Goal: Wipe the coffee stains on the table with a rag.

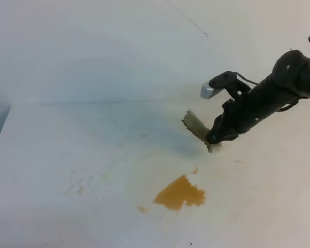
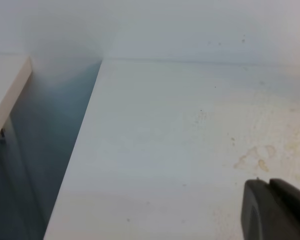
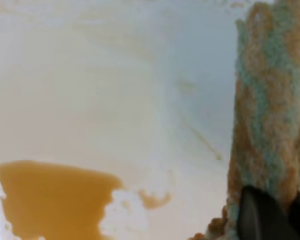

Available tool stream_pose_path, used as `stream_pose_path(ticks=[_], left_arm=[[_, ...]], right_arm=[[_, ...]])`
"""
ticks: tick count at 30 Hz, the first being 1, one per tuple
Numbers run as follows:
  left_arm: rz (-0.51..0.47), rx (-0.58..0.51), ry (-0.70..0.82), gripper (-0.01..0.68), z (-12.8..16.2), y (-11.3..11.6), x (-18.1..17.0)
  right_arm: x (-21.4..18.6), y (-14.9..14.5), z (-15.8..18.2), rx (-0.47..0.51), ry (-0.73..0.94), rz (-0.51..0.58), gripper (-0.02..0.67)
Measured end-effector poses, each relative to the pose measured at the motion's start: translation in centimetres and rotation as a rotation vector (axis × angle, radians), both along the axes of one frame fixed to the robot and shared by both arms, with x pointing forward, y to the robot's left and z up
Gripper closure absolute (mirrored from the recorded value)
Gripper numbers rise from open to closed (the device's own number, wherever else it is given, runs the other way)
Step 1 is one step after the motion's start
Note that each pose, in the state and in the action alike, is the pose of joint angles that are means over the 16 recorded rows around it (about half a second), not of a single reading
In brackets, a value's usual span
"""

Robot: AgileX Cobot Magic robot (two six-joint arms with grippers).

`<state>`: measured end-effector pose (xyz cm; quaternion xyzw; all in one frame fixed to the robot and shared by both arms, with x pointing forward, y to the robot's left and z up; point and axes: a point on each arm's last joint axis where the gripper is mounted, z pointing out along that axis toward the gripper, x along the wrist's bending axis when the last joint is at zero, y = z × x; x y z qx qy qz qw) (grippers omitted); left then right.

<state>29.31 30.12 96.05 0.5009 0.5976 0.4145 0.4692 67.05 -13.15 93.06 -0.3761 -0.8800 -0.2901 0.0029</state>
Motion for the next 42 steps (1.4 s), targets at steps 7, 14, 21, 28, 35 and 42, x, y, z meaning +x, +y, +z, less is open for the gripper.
stream_pose_path(ticks=[7,14,21,28,35,42], left_arm=[[0.000,0.000,0.000,0.676,0.0,0.0,0.0],[0.000,0.000,0.000,0.676,0.0,0.0,0.0],[0.000,0.000,-0.001,0.676,-0.1,0.0,0.0],[0.000,0.000,-0.001,0.676,-0.1,0.0,0.0],[0.000,0.000,-0.001,0.676,-0.1,0.0,0.0],[0.000,0.000,0.000,0.676,0.0,0.0,0.0]], right_arm=[[0.0,-0.7,-0.5,-0.058,0.005,0.020,0.612],[-1.6,1.6,-1.9,-0.095,0.065,0.115,0.612],[-5.5,5.3,-2.2,-0.119,0.095,0.239,0.612],[-9.5,8.3,-2.2,-0.119,0.089,0.313,0.612],[-11.4,10.0,-1.0,-0.079,0.041,0.314,0.612],[-11.8,10.7,2.0,0.030,-0.012,0.260,0.612]])
